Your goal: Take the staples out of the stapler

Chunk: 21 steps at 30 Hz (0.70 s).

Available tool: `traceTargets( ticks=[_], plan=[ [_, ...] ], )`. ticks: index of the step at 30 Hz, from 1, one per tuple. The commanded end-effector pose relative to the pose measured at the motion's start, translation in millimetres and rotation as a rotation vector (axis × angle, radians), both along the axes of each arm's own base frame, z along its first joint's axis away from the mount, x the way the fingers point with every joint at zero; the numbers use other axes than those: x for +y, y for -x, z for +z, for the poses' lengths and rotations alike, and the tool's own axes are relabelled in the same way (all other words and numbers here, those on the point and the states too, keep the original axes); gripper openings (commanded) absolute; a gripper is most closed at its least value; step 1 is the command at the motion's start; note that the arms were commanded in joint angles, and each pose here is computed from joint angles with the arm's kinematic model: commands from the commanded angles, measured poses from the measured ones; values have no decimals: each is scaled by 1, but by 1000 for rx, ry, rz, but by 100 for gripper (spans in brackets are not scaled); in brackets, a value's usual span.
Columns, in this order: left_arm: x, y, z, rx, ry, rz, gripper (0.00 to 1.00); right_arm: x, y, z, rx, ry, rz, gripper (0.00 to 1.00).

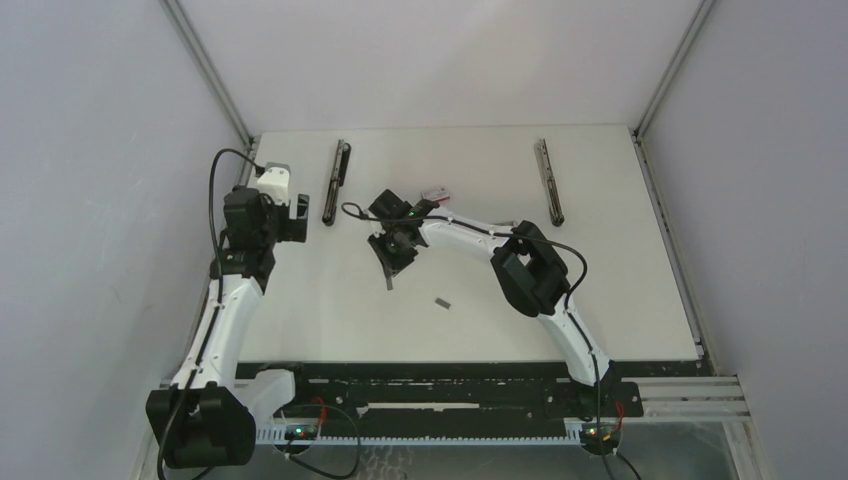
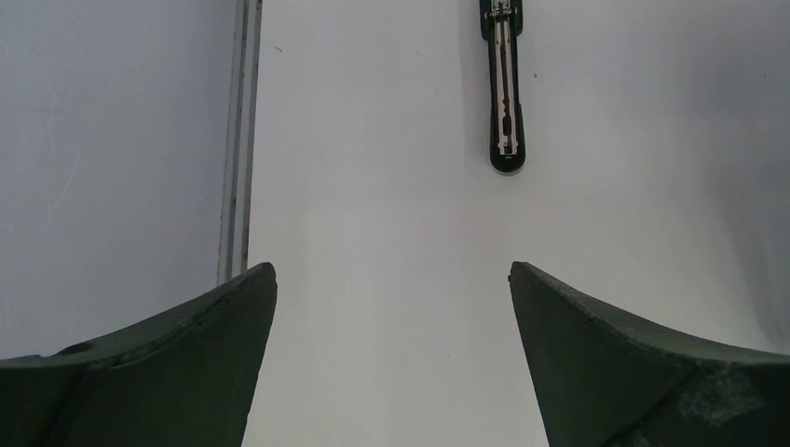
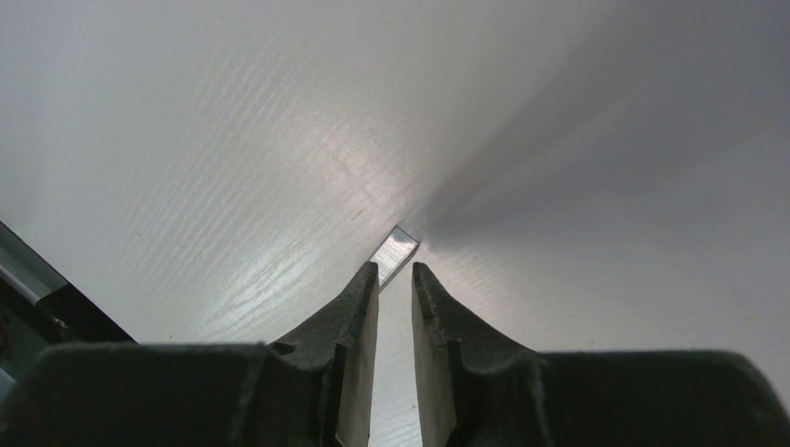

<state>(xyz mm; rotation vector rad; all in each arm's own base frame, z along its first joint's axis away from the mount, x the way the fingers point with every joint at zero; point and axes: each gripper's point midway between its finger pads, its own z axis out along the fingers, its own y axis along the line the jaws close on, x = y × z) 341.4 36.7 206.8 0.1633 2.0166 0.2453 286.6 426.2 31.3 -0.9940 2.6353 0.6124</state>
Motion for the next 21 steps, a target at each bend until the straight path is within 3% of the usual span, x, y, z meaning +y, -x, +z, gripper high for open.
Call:
traceTargets(
  ticks=[1,21],
  plan=[
    [0,-2,7,-46,7,8,100,6,-5,9,-29,-17,20,20],
    [0,-2,8,-52,6,5,100,3,2,-8,-23,27,29,20]
  ],
)
